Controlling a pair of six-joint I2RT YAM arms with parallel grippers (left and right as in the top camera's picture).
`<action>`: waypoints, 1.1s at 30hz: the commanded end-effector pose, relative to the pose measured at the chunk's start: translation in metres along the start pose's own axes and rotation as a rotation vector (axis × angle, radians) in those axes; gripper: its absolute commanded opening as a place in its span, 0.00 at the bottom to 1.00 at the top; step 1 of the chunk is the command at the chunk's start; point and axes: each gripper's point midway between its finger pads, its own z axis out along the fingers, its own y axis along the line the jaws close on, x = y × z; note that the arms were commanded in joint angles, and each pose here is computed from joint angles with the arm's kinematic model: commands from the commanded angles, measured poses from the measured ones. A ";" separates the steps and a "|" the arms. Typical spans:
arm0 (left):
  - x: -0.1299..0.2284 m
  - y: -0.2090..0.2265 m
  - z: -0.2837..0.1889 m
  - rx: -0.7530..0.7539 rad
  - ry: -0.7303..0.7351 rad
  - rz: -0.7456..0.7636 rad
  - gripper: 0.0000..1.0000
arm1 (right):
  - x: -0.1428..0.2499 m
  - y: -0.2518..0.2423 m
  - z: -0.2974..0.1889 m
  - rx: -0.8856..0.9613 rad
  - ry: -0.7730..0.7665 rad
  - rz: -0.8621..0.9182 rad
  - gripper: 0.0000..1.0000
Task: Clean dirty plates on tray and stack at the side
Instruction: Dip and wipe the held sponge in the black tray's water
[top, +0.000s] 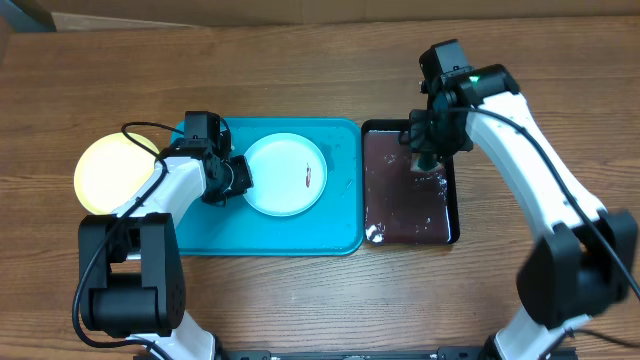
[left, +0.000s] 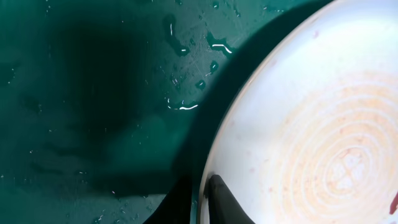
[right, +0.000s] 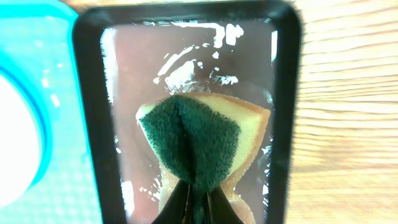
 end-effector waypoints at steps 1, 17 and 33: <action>0.003 0.003 0.005 -0.015 0.006 -0.006 0.13 | -0.006 0.001 -0.041 0.039 -0.117 -0.034 0.04; -0.001 0.002 0.005 -0.010 -0.011 -0.007 0.04 | 0.017 0.006 -0.035 0.011 -0.060 -0.042 0.04; 0.020 -0.008 0.004 0.049 0.088 -0.111 0.05 | 0.033 0.002 0.005 0.024 -0.019 -0.082 0.04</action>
